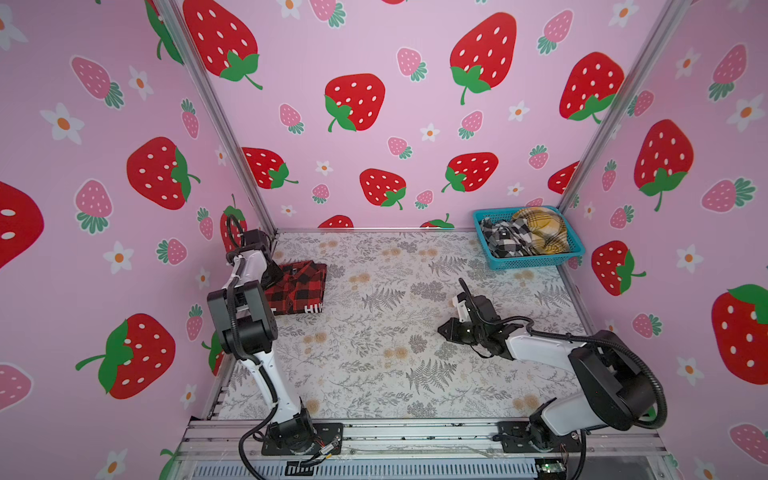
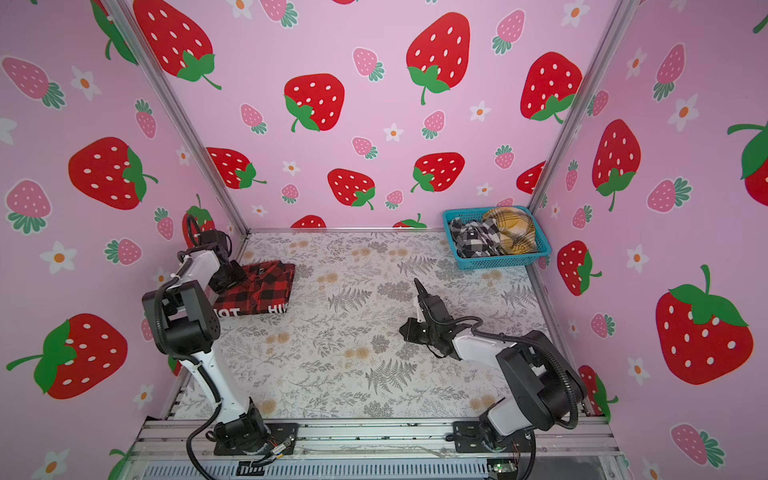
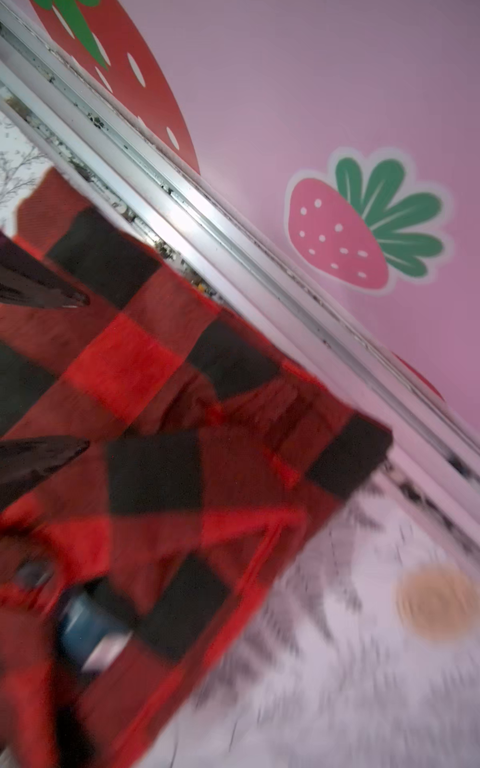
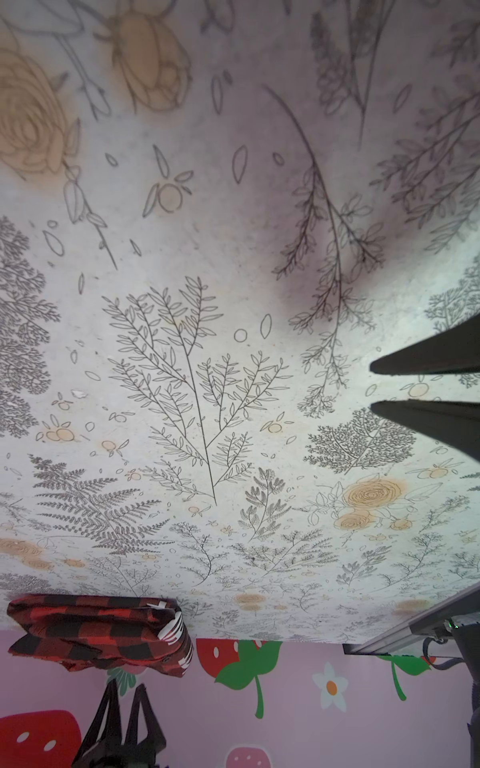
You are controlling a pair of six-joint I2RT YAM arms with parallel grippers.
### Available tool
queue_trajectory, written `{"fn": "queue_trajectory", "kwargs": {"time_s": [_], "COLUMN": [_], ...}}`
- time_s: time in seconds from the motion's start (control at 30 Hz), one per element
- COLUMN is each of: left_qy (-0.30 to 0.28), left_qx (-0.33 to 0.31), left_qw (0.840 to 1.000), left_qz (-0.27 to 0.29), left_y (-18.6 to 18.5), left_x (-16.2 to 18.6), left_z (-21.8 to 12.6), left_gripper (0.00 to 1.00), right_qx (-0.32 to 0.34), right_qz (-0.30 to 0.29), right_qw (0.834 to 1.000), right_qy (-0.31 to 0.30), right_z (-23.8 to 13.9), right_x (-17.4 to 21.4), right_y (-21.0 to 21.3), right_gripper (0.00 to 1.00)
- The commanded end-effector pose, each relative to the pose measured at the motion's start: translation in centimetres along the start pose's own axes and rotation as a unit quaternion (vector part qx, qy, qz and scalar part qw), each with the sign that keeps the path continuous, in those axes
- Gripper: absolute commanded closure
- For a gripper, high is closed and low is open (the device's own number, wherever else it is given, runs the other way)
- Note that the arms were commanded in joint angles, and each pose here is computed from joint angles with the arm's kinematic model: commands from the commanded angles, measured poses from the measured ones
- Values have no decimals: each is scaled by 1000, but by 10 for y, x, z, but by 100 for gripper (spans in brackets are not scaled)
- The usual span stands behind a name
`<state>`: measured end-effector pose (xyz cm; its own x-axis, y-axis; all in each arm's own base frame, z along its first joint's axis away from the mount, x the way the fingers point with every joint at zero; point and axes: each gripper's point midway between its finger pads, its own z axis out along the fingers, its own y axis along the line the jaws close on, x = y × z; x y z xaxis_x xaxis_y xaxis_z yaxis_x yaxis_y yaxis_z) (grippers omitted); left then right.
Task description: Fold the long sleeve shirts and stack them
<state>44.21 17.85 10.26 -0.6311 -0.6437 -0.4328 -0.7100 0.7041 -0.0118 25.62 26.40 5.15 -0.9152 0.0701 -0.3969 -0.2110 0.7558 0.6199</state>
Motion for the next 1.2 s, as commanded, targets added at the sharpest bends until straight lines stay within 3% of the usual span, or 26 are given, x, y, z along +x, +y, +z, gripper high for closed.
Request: {"fn": "queue_trajectory", "kwargs": {"time_s": [0.0,0.2,0.3,0.43,0.6,0.7,0.77,0.83,0.9,0.97,1.0,1.03,1.17], "left_qy": [-18,-9,0,-26,-69,-120,-169,-215,-248,-272,-278,-283,-310], "left_qx": [22,81,142,216,332,398,405,385,346,317,305,288,200], "left_qw": [1000,996,986,957,917,884,874,875,888,882,882,883,903], "left_qz": [1,34,91,190,209,213,209,201,173,217,229,240,221], "left_y": [-12,-34,-71,-113,-127,-123,-111,-101,-91,-91,-90,-88,-75], "left_x": [11,64,110,164,178,175,168,160,152,158,161,161,144], "left_z": [-43,-84,-108,-160,-233,-277,-292,-286,-261,-231,-221,-210,-171], "left_gripper": [45,43,43,43,41,38,34,28,4,1,1,1,1], "right_qx": [5,8,12,19,68,121,123,130,173,230,250,275,383], "right_qz": [2,-1,-3,-16,-49,-68,-84,-78,-47,-33,-30,-32,-3], "right_qw": [1000,1000,1000,997,977,939,902,861,818,773,758,746,717], "right_qy": [-7,-13,-25,-69,-197,-315,-405,-485,-546,-590,-602,-606,-582], "right_z": [0,-3,-9,-31,-100,-173,-226,-267,-295,-312,-317,-319,-311], "right_x": [-6,-8,-13,-33,-88,-127,-142,-146,-140,-126,-119,-114,-97], "right_y": [2,3,5,15,31,40,50,46,20,-12,-24,-35,-83], "right_gripper": [81,65,57,51,43,41,34,20,12,9,9,0,0]}}
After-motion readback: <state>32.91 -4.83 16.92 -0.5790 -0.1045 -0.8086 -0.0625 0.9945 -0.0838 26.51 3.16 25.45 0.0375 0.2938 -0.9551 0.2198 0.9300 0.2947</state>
